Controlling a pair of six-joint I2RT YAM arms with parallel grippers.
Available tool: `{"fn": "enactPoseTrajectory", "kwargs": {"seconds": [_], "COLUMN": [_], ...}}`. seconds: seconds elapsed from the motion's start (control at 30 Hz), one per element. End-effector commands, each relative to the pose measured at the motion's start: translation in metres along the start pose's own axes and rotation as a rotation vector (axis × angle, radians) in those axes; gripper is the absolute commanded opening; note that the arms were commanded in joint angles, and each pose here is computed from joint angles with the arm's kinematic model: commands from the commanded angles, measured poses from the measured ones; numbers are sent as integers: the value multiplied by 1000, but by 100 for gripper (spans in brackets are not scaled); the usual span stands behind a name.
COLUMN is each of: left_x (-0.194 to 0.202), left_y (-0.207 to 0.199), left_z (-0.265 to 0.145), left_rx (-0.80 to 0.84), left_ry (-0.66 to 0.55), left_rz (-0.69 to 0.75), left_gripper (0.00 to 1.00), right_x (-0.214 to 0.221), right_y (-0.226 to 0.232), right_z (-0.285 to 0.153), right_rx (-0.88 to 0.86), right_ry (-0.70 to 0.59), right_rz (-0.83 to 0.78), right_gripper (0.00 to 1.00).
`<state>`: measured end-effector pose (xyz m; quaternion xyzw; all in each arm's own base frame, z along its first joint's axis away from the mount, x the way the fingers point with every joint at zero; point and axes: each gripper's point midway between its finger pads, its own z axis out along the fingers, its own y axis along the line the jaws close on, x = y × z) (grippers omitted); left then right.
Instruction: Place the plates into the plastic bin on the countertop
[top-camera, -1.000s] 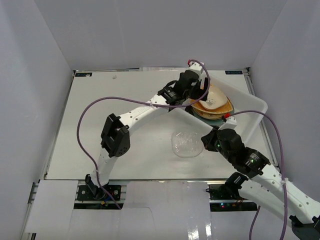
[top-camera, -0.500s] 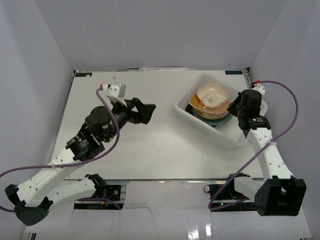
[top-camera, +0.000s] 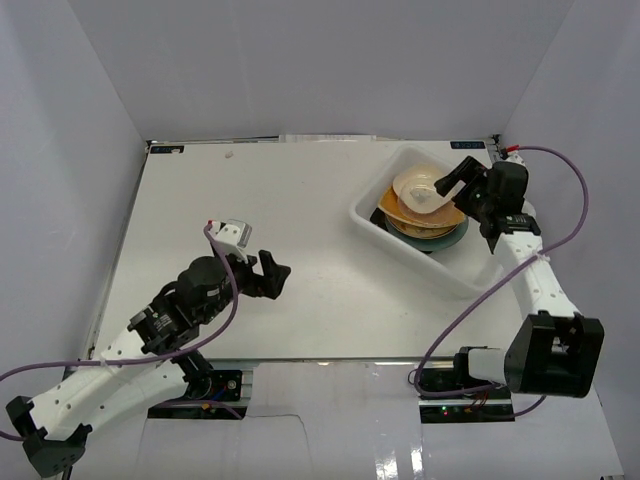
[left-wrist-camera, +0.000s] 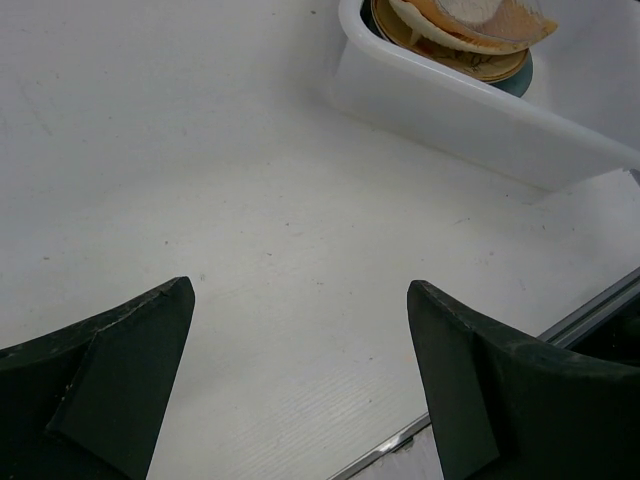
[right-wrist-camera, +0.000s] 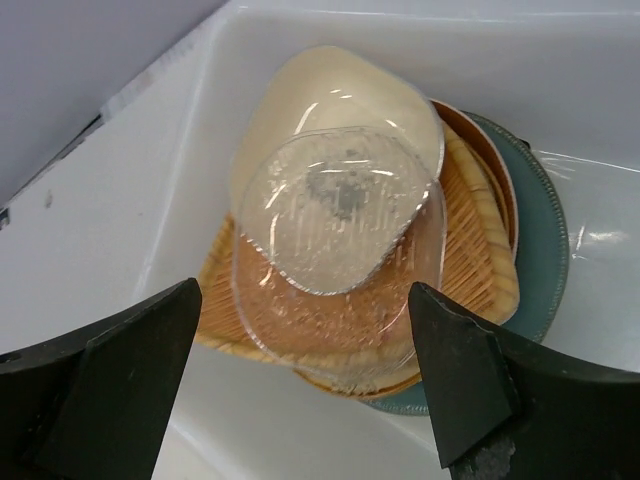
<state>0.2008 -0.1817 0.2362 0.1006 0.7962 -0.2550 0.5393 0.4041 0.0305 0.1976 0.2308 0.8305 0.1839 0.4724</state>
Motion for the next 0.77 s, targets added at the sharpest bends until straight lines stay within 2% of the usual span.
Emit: {"fn": "enactPoseTrajectory", "kwargs": {"seconds": [0.0,0.07,0.13,0.17,0.33,0.43,0.57,0.73], "left_x": [3,3,2,0,-11,-20,-25,-16], "left_y": [-3,-4,-5,-7,-10,-12,-10,2], "left_z": [4,5,2,0,-11,-19,-28,-25], "left_rx": [14,17,30,40,75,96,97,33], "left_ry": [13,16,7,0,-62,-103,-138,-125], "left_rz": [22,19,11,6,-27,-48,-83,-134], "left_gripper": [98,98,98,98,98,98,98,98], "right_x": [-23,-5,30,43,137,162,172,175], "right_y": [53,76,78,93,96,95,82,80], "right_z": [-49,-80,-95,-119,-167,-199,-208,-210], "right_rx": [-217,-312,-376,-454,-707,-835,-846,-862], "right_ry": [-104,-92,-26,-25,155,185,166,156], "right_rz": [-86,-158,-202,-229,-289,-309,-324,-337], "right_gripper": [90,90,90,90,90,90,90,90]}}
